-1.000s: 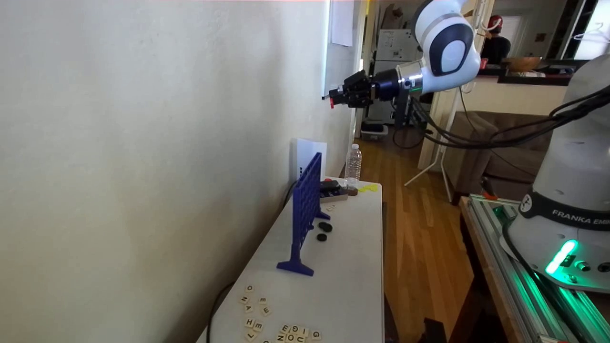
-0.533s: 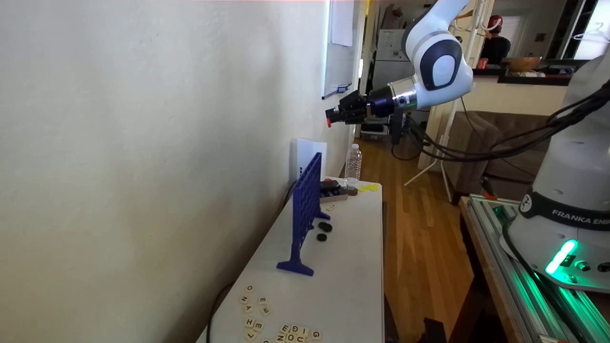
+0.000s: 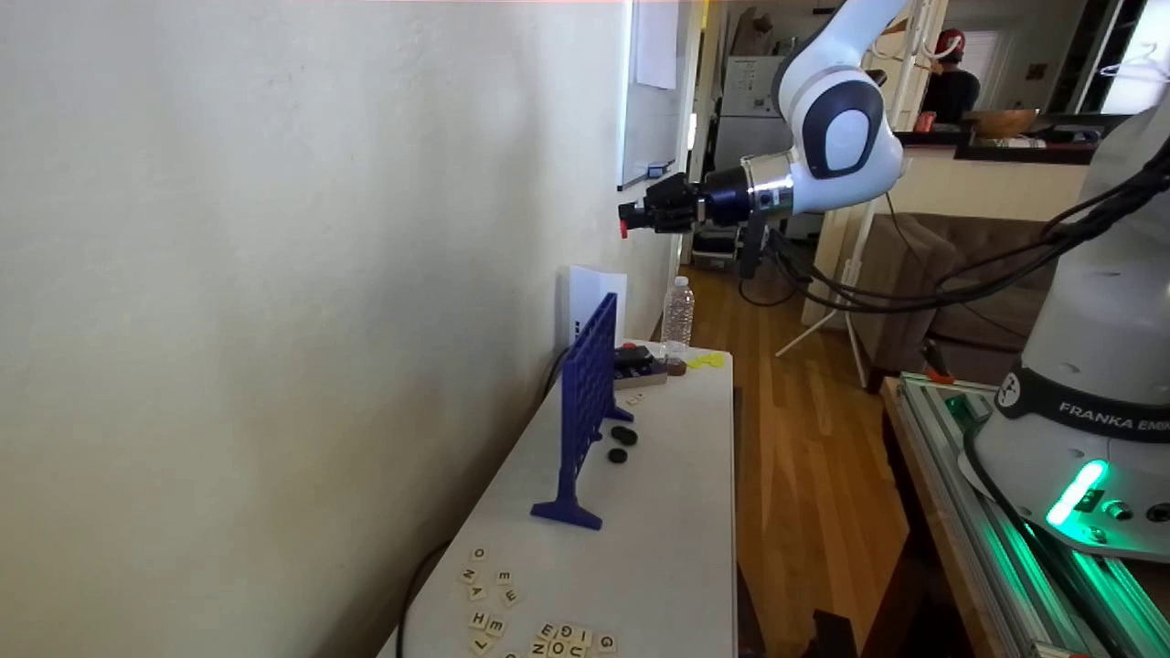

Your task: Pick up the red token closest to the purple object and place it in the purple on the far right

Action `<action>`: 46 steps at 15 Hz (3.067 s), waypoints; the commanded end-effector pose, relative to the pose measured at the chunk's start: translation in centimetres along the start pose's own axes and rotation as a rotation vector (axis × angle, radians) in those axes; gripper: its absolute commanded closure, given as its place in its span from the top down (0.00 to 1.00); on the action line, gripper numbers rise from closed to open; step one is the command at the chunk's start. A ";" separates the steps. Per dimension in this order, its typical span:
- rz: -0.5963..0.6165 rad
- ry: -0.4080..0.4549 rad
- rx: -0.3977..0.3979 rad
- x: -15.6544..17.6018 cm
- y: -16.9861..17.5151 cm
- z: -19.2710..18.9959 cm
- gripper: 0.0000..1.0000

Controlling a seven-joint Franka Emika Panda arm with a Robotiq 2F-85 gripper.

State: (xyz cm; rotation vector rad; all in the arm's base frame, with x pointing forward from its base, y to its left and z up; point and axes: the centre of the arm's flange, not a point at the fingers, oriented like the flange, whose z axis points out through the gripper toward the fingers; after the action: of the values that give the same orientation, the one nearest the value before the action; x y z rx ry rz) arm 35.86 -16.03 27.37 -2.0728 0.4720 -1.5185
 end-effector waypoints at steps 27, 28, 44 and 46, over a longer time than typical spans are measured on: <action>-0.206 0.130 -0.052 -7.2 3.5 2.4 0.08; -0.209 0.128 -0.060 -7.4 3.6 2.6 0.08; -0.218 0.125 -0.087 -7.8 3.5 3.0 0.08; -0.230 0.115 -0.073 -8.0 3.2 3.3 0.08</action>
State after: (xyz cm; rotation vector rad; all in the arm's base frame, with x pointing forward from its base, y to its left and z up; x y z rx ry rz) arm 35.67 -15.83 18.96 -2.1664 0.3818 -1.7665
